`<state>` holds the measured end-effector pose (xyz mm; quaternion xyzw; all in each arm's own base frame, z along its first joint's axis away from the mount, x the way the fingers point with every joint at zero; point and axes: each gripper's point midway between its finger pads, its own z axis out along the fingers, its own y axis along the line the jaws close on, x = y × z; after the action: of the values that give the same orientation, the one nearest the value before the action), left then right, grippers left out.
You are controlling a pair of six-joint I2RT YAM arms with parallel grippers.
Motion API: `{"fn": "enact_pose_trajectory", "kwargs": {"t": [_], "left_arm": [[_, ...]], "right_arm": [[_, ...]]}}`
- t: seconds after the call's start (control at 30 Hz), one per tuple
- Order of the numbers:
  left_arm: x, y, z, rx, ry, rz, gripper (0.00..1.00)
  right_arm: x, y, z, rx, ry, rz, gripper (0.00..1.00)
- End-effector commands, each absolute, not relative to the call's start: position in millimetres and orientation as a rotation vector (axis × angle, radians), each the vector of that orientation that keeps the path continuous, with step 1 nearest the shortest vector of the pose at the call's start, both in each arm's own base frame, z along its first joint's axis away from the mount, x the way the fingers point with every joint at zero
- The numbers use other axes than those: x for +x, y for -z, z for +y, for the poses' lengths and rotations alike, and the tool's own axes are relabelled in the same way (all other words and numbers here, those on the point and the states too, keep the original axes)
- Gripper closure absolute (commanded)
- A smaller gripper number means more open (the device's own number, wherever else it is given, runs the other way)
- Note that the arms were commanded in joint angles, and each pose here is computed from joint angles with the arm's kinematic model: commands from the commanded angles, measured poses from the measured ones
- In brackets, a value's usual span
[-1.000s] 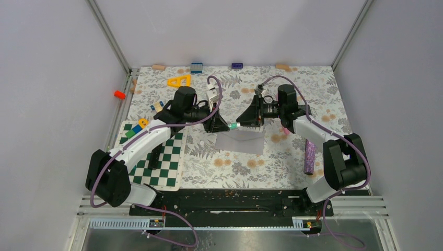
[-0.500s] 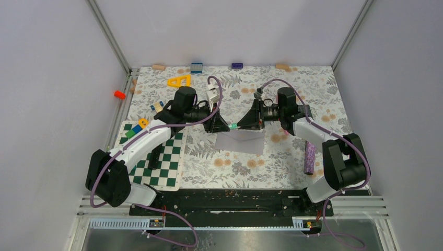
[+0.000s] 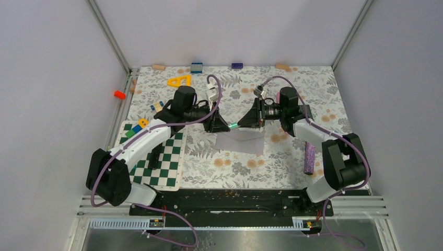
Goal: Place the letter into the envelope and seal it
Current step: Screw the solid glue.
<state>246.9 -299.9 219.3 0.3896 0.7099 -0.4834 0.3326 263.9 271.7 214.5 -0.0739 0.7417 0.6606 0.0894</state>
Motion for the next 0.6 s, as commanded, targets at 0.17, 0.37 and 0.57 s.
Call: {"fn": "enact_pose_trajectory", "kwargs": {"t": [0.17,0.37,0.57], "left_arm": [[236.3,-240.6,-316.7,1.042,1.523,1.780,0.90],[234.0,-243.1,-315.6,1.040,1.588,1.781,0.90],[229.5,-242.0,-315.9,1.051,1.646,1.789,0.89]], "right_arm": [[239.6,-248.1,268.0,-0.756,-1.880,1.850,0.72],[231.9,-222.8,258.7,-0.981,-1.626,1.772,0.71],[225.7,-200.3,247.2,-1.225,-1.334,1.658,0.61]]}}
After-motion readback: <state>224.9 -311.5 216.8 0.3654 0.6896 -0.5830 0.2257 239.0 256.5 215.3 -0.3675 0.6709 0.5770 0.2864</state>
